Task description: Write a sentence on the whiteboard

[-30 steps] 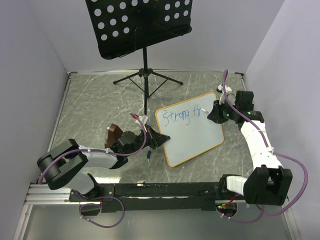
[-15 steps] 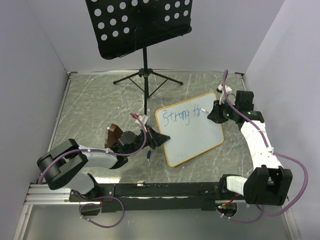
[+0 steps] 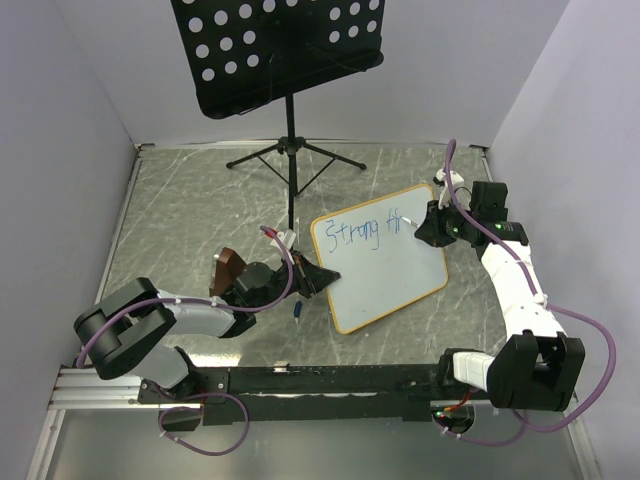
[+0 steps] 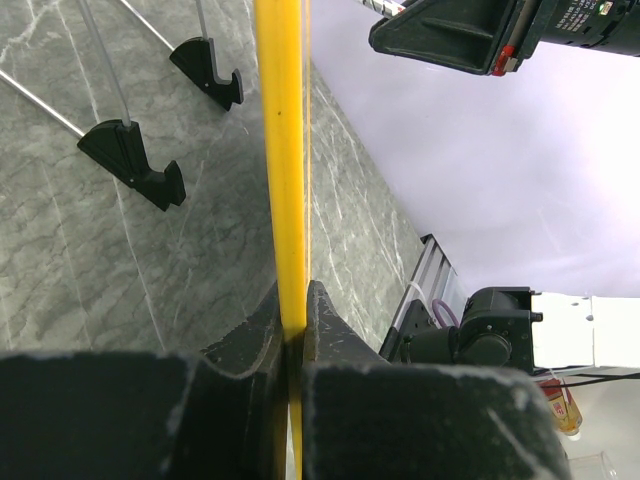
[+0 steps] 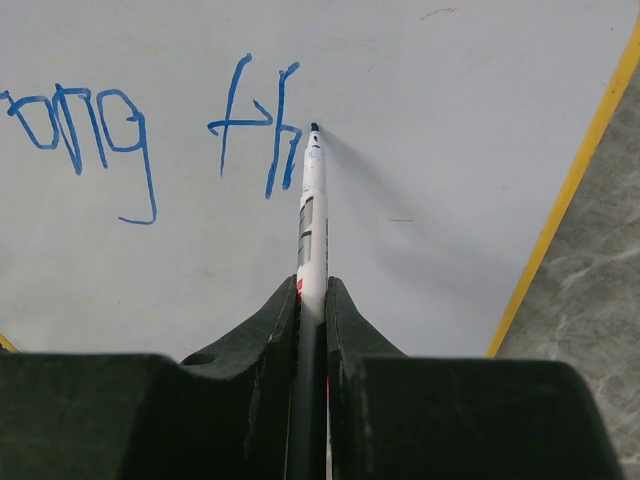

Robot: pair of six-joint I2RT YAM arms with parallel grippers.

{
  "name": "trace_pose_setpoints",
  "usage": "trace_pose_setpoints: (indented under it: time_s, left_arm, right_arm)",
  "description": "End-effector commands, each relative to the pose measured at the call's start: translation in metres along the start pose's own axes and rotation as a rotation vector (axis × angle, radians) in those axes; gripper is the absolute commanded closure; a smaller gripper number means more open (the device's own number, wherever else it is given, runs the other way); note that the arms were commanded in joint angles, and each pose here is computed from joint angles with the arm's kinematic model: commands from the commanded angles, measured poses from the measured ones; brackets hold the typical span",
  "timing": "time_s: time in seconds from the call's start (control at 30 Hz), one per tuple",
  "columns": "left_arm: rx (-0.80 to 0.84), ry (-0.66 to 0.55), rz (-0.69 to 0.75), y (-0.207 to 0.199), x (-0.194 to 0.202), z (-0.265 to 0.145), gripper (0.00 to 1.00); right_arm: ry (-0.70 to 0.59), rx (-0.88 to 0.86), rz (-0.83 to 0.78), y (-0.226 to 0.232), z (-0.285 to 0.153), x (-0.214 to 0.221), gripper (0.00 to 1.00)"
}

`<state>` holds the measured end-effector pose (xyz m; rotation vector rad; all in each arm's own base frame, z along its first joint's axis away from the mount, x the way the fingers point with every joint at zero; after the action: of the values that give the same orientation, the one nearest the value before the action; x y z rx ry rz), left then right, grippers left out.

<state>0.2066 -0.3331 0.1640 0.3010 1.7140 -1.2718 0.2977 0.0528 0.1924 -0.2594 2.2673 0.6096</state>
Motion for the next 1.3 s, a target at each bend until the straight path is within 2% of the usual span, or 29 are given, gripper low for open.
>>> trace_pose_setpoints:
  time_s: [0.0,1.27]
  left_arm:
    - [0.115,-0.1,0.054,-0.0254,-0.0271,0.0015,0.99]
    - [0.119,-0.095,0.053,-0.0263,-0.027,0.0034,0.99]
  right_arm:
    - [-0.037,-0.003,-0.025,0.0009,-0.003,-0.0073,1.0]
    - [-0.037,-0.02,-0.031,0.0037,-0.0035,-0.0073,1.0]
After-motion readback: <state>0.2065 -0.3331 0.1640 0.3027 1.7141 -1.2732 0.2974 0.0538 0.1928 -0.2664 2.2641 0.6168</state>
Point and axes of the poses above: each gripper's point midway between its finger pads, its own z axis out along the fingers, its own y axis along the line the jaws close on, x = y × z, the point moved 2 cm from there along -z, back along the fingers, and after that the axes turned 10 degrees about z, right-handed, at the moved point
